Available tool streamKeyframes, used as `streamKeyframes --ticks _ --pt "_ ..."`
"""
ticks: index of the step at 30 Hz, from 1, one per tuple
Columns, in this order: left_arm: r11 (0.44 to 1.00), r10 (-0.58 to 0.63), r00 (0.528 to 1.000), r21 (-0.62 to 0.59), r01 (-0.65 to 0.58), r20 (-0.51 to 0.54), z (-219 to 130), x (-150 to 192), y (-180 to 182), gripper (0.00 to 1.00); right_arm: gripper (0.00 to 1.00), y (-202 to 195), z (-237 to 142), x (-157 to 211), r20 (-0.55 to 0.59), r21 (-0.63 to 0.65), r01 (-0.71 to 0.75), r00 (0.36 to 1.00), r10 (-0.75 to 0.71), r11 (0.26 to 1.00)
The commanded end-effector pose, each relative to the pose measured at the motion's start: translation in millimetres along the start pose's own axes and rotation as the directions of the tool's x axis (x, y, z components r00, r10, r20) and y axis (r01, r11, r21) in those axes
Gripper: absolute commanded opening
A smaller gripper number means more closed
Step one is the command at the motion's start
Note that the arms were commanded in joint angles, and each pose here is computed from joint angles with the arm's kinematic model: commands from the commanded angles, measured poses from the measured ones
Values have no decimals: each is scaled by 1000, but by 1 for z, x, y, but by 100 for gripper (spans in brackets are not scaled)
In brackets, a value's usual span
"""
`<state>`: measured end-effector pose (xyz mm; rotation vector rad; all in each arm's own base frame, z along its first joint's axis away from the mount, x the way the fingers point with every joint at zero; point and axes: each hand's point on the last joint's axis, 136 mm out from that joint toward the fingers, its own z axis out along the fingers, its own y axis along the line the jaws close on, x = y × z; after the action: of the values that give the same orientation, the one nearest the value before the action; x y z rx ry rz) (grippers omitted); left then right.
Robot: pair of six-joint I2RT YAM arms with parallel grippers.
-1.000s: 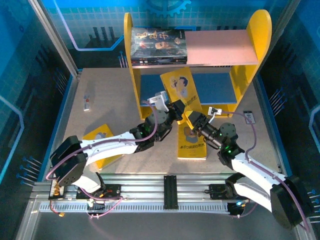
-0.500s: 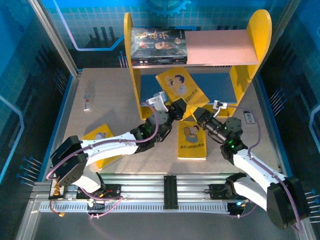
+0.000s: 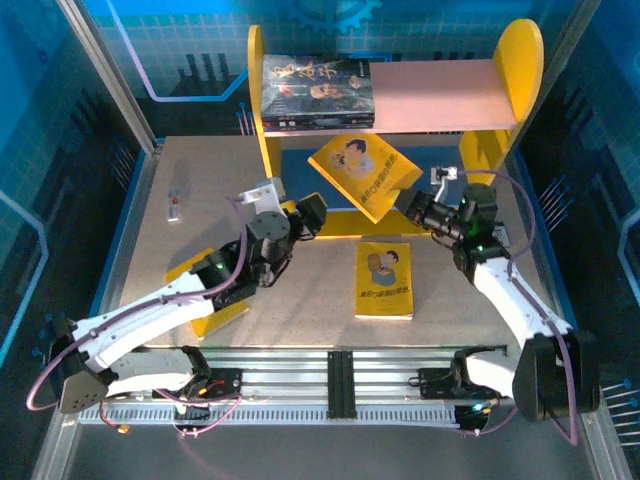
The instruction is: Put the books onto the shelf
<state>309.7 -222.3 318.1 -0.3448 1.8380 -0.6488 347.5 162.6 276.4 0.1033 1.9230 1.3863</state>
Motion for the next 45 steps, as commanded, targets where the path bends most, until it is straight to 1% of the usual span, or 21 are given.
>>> streamKeyframes --ticks 1,5,9,13,22,28,37,45 --pt "982 115 972 -121 -142 -205 -11 20 45 68 14 23 6 -1 -116 -99 157 979 -168 983" --pt "968 125 955 -179 -177 -270 -19 22 73 68 14 15 20 -1 -200 -103 207 954 -224 973" --pt "962 107 950 -211 -173 -294 -22 24 91 69 14 4 32 0 -267 -107 231 930 -252 967" --pt "954 79 950 -252 -159 -300 -24 23 109 69 14 -3 41 -1 -316 -116 258 906 -282 959" --pt "952 7 955 -291 -97 -297 -27 26 135 70 16 -14 68 6 -402 -160 248 868 -293 955" --pt "950 -11 952 -299 -85 -305 -27 29 142 70 16 -22 82 11 -445 -168 238 848 -289 957" --pt "952 -23 948 -297 -76 -317 -23 35 145 70 19 -32 95 12 -488 -170 227 826 -282 959" --pt "950 -27 947 -302 -75 -319 -22 36 149 70 19 -44 104 12 -519 -153 224 811 -271 963"
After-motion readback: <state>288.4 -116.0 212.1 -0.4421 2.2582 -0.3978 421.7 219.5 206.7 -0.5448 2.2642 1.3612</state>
